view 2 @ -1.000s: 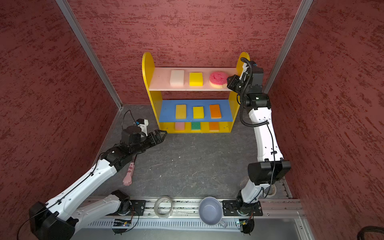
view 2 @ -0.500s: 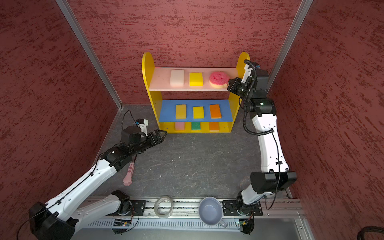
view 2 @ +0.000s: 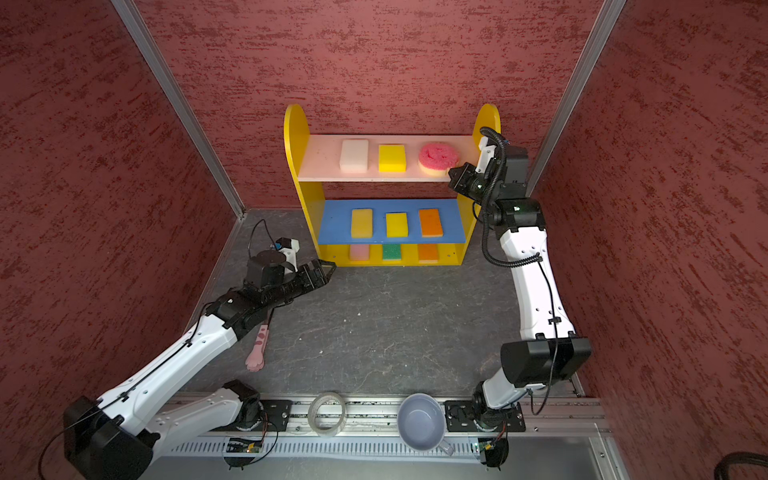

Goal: Place and organize the cleaning sponges onto the shelf
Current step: 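Set the pink smiley sponge beside the yellow sponge and open the right gripper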

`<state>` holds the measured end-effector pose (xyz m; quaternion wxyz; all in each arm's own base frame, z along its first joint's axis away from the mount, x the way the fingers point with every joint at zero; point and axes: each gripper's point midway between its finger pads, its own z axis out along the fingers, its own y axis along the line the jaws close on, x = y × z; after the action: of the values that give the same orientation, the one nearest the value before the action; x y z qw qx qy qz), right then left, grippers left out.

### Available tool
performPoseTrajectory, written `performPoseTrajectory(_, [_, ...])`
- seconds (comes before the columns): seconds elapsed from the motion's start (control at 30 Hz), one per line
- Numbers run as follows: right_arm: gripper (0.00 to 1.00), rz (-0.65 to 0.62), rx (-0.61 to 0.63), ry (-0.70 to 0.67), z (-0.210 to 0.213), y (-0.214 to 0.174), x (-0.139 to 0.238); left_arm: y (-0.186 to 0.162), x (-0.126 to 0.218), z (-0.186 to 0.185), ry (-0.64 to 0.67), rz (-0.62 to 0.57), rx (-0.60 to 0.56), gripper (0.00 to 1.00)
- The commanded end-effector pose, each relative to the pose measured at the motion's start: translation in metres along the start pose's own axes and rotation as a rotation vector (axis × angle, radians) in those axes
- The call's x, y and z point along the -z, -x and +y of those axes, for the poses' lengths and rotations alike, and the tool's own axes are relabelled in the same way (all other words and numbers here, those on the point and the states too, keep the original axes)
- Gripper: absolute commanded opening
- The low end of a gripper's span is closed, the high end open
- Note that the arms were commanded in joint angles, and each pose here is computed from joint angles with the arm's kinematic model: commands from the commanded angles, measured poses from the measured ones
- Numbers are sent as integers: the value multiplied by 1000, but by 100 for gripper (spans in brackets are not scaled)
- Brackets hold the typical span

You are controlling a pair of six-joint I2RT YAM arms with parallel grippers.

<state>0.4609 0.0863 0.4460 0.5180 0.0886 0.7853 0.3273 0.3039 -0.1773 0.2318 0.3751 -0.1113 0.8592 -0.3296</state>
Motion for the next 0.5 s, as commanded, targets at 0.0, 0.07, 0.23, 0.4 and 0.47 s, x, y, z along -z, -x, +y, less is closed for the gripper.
performPoseTrajectory(0.0, [0,9,-8,21,-1,-2,-13,11,2,-10,-30,-25,-6,95])
performPoseTrajectory(0.07, [0,13,-13,22,-3,-3,-17,11,2,-10,-27,-25,-5,95])
performPoseTrajectory(0.23, [0,7,-21,25,-5,-2,-22,10,2,-9,-26,-22,-4,95])
performPoseTrajectory(0.4, [0,5,-27,22,-7,-1,-26,8,2,-8,-27,-17,-5,95])
performPoseTrajectory(0.47, [0,-1,-28,24,-7,-1,-24,9,3,-8,-27,-21,-5,95])
